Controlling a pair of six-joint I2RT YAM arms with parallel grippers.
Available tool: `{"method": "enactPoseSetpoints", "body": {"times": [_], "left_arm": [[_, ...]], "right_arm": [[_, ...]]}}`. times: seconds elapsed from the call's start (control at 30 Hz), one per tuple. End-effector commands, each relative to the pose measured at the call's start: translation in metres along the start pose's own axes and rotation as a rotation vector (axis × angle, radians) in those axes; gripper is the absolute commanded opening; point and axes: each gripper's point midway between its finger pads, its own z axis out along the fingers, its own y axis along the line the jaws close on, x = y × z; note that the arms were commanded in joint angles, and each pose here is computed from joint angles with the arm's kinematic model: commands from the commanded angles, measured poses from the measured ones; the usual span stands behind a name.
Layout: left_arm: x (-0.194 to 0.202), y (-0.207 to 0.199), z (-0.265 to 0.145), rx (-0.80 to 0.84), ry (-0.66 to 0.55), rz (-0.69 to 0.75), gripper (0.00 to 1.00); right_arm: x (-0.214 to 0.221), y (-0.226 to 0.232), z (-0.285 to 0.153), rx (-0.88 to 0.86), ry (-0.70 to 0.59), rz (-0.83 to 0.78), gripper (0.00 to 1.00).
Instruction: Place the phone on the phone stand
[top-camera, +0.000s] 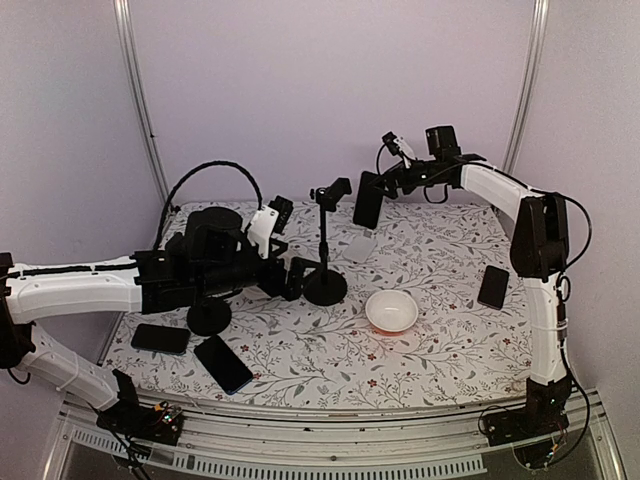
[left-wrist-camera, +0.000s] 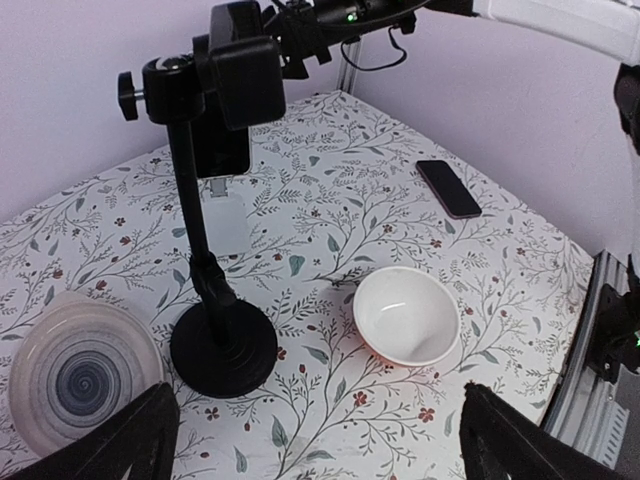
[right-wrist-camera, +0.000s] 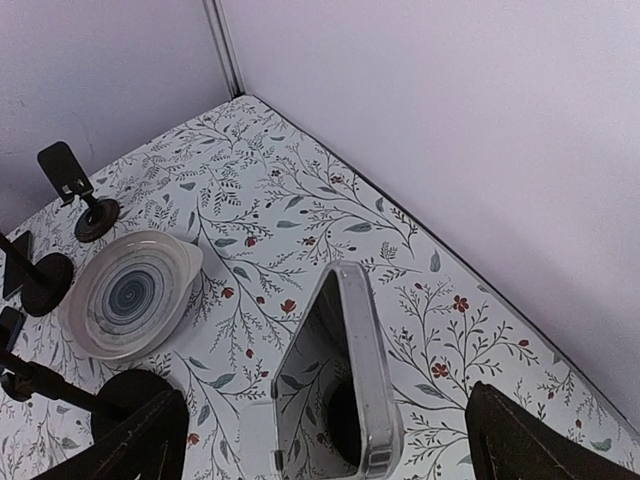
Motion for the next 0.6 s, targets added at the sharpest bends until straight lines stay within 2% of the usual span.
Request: {"method": "enactPoseSetpoints", "body": {"times": [0.0, 0.17, 0.3, 0.4, 0.57], "left_arm": [[-0.004, 0.002, -0.001, -0.015, -0.027, -0.005, 0.99], [-0.002, 0.011, 0.000, -0.063, -0.031, -0.002, 0.99], [0.002, 0.026, 0.002, -0.147, -0.033, -0.019, 0.99], [0.005, 0.031, 0.005, -0.175, -0.026, -0.011, 0.99], [0.015, 0.027, 0.018, -0.149, 0.004, 0.020, 0.99]], "right_arm": [[-0.048, 0.020, -0.042, 0.040, -0.068, -0.071, 0.99], [-0.053, 0.037, -0.076, 0.083, -0.061, -0.095, 0.99], [-0.037, 0.044, -0.108, 0.124, -0.020, -0.088, 0.99], [-0.016, 0.042, -0.136, 0.179, 0.044, -0.056, 0.99], [0.059, 0.032, -0.176, 0.290, 0.218, 0.030, 0.99]]}}
